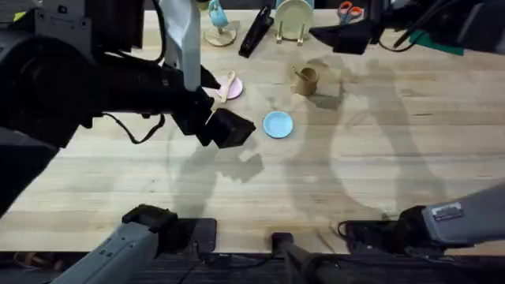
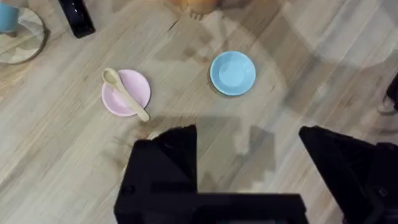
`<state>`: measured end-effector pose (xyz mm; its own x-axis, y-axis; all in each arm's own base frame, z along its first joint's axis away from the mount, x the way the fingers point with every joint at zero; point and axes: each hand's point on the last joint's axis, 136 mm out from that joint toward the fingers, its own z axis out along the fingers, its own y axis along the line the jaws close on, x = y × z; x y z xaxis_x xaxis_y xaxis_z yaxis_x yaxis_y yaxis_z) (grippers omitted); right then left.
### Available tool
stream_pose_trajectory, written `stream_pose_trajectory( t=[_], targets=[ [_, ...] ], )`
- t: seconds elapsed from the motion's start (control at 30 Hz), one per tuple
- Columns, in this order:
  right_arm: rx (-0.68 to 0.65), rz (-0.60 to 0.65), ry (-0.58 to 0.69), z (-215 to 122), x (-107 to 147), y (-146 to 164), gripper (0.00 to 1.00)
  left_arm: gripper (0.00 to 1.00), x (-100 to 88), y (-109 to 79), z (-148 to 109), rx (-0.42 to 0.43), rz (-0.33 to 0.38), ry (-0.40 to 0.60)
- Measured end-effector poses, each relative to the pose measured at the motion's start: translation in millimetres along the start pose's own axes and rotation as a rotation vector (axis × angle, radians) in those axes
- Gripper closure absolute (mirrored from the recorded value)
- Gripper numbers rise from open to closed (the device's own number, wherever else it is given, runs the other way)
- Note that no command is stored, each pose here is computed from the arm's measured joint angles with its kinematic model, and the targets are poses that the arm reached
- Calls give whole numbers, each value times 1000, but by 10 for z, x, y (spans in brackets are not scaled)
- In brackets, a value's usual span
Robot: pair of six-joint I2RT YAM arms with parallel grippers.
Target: Pick up a utensil and set it on the pink plate, then put the other utensil in the container.
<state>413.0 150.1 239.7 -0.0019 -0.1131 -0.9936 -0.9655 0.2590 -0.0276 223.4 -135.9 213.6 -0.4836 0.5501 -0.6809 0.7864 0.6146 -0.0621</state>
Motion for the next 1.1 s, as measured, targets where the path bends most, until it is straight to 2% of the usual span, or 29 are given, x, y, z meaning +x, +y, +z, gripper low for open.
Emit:
stream_pose_trajectory(
  t=[0.2,0.3,0.7,0.9,1.1],
  targets=[
    [127,163,127,-163,-134,207,6,6,2,-1,0,0,0,1],
    [195,209,217,-297,-171,405,6,6,2,-1,0,1,-1,1],
    [377,253,529,-905,-196,1393,6,6,4,-2,0,1,-1,2],
    [394,303,607,-1109,-171,1923,6,8,36,-20,0,8,-8,14],
    [451,324,700,-1328,-72,2265,5,6,49,-26,-1,10,-11,19]
  ],
)
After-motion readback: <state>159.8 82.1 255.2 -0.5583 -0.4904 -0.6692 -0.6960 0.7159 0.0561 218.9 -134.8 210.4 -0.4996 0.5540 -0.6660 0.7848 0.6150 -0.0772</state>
